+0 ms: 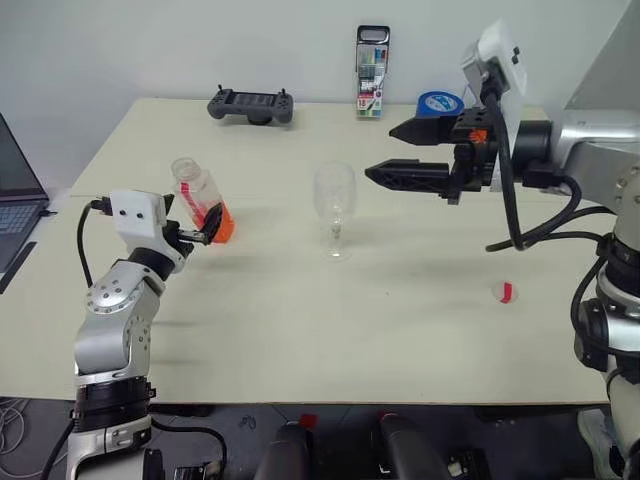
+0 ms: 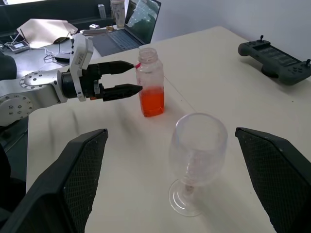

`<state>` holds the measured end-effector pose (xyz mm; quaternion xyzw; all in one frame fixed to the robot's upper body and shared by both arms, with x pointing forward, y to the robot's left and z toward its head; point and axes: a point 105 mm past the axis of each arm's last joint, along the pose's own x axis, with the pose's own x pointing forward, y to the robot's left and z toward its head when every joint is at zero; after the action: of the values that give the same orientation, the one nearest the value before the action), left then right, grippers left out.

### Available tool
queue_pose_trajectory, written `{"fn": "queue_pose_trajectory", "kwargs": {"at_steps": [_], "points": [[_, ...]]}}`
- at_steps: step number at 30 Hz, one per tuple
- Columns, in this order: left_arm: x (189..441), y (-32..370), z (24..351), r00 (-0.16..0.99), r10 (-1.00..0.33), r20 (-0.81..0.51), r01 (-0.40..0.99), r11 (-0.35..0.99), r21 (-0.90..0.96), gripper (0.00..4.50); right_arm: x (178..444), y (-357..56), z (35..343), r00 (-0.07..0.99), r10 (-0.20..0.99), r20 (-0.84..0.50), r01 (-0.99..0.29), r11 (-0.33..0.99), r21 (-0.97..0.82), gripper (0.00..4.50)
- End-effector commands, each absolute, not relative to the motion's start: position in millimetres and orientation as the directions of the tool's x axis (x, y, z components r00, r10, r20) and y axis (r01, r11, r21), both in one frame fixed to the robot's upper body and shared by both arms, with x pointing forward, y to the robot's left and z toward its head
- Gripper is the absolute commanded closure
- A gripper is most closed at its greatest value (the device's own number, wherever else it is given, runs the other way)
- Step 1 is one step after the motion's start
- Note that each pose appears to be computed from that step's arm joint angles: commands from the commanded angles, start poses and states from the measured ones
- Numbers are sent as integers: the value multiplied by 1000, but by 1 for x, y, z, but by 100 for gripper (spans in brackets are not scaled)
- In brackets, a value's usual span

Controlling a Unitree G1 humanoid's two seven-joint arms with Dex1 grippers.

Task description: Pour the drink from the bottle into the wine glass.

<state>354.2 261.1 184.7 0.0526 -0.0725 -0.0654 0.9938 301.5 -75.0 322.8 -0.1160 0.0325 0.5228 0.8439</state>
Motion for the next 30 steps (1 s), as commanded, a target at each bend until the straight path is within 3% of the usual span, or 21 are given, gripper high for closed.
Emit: {"fn": "queue_pose_trajectory", "kwargs": {"at_steps": [1, 15, 23, 26, 30], "points": [[356, 268, 201, 973, -124, 195, 100, 987, 126, 0, 296, -75, 329, 449, 880, -154, -886, 416, -205, 3], [402, 265, 201, 960, -199, 197, 176, 976, 130, 0, 300, -76, 327, 470, 870, -149, -876, 439, -201, 3], [415, 263, 198, 955, -215, 203, 190, 973, 133, 0, 300, -78, 326, 490, 859, -149, -865, 458, -205, 3], [417, 264, 199, 953, -217, 210, 191, 972, 139, 56, 301, -79, 327, 497, 855, -147, -861, 465, -206, 0], [417, 267, 205, 949, -215, 229, 182, 971, 156, 183, 301, -81, 332, 520, 847, -106, -838, 482, -256, 0]]}}
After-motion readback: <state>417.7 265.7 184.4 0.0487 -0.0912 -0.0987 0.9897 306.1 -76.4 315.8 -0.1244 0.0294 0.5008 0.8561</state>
